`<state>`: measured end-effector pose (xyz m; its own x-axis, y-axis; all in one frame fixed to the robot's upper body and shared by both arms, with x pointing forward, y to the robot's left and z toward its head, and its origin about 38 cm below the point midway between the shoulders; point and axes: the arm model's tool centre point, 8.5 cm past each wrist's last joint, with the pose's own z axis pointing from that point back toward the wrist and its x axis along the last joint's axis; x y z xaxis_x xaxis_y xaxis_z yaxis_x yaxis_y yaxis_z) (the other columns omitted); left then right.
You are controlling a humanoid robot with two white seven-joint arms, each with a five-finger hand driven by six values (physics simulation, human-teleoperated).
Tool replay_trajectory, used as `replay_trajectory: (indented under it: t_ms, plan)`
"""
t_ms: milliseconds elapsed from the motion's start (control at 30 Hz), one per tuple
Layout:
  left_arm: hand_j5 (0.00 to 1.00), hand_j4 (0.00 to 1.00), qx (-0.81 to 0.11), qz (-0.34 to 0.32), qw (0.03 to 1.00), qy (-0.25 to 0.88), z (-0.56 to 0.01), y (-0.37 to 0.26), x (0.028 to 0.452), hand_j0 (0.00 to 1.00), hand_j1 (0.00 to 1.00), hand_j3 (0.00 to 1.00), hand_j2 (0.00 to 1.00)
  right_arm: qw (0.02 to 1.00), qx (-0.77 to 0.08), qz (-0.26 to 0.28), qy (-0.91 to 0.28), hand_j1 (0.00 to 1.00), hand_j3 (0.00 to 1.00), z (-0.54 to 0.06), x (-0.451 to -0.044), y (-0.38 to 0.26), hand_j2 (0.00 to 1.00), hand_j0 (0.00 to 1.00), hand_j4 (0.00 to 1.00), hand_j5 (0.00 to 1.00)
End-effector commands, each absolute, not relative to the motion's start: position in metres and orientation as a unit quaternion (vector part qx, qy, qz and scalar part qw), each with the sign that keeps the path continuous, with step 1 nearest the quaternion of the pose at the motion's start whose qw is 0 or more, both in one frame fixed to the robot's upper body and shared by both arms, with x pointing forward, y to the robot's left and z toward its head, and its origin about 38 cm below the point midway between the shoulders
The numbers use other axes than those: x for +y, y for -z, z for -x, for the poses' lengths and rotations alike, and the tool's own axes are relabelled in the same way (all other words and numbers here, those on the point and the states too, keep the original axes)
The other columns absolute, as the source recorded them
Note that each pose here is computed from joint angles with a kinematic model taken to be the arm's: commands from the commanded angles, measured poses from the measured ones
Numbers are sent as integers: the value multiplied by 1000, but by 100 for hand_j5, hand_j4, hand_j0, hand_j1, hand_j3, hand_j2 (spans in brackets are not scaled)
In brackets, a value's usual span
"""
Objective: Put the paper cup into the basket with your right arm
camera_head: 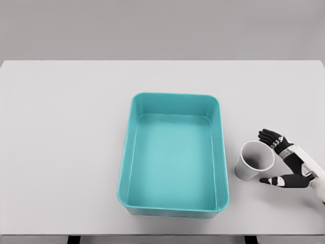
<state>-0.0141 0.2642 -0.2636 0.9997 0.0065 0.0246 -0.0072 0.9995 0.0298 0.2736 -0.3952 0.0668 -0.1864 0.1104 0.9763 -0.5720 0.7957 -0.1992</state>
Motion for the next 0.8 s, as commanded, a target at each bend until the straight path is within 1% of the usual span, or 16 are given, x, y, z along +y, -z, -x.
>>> replay_trajectory:
  t_ms: [0,133,767]
  plan:
    - [100,100,-12,-15,1000,-4,14,264,264,100,100,100,100,618,-719,-168,-271,100,100,-273,-389,-62,100,100,100,100]
    - [100,100,-12,-15,1000,-3,14,264,264,100,100,100,100,617,-716,-173,-277,100,100,-272,-382,-59,100,100,100,100]
    - [100,100,-12,-15,1000,-4,14,264,264,100,100,100,100,611,-720,-181,-275,100,100,-272,-374,-59,100,100,100,100]
